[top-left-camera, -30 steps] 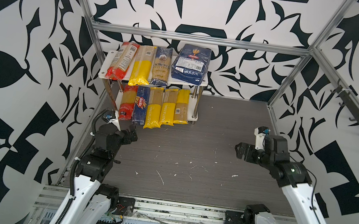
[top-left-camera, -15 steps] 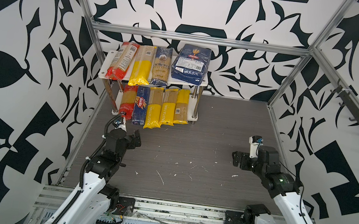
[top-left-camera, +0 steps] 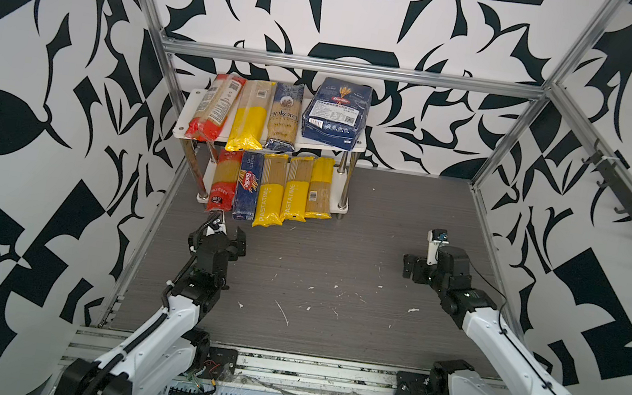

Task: Arrange pasta packages on shelves
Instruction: Reset both arms

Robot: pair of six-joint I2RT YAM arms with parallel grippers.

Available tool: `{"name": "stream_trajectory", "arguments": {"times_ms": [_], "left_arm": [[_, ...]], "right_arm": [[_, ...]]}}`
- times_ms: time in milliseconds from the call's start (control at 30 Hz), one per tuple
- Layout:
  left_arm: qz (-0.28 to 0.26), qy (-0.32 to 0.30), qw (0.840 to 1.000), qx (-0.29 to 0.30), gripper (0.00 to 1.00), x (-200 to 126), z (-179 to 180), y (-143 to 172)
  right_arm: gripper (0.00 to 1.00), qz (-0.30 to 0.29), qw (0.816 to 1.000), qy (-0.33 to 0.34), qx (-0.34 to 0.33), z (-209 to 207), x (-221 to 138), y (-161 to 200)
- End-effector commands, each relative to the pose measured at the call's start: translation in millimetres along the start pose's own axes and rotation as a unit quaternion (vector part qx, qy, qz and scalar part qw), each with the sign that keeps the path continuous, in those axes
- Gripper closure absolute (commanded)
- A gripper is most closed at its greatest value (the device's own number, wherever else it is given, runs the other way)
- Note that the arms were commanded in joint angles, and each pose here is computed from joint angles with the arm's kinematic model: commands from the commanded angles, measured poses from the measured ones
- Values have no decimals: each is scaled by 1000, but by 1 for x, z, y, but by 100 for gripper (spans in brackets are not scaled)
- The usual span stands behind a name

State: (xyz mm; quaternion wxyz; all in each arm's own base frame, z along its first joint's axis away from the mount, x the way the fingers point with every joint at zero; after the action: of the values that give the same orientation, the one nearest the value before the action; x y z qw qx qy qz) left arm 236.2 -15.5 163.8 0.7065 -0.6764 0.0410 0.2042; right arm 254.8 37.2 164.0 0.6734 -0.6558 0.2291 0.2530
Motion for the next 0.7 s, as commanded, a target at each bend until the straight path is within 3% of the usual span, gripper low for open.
{"name": "stream_trajectory", "arguments": {"times_ms": [0,233,367,500,567,667], "left_arm": [[-55,-6,998,-35,1,10,4,-9],[-70,-10,996,-47,1,41,8,-2],[-71,-19,996,-43,1,57,14,2],[-77,-23,995,-53,1,72,17,16],[-83,-30,995,-45,1,80,16,20],[-39,-15,997,-57,1,84,18,21]], "right_arm": [[0,-71,997,30,9,-4,12,-19],[0,-114,991,68,-13,-18,34,-18],[0,-130,990,50,6,-24,50,-8],[0,-146,988,47,-21,-24,65,-14],[0,-130,991,41,-15,-28,79,-11],[0,-146,989,28,-10,-31,78,5]]}}
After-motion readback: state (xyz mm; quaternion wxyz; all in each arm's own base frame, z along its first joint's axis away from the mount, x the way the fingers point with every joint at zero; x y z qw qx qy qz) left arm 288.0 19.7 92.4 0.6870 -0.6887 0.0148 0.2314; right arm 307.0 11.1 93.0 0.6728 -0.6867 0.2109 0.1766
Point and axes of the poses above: each gripper's point midway between its finger pads, its own x axis out along the fingers, its own z axis along the line the jaws close on, y = z × x, the point moved 8 cm from there along -x, back along the fingers
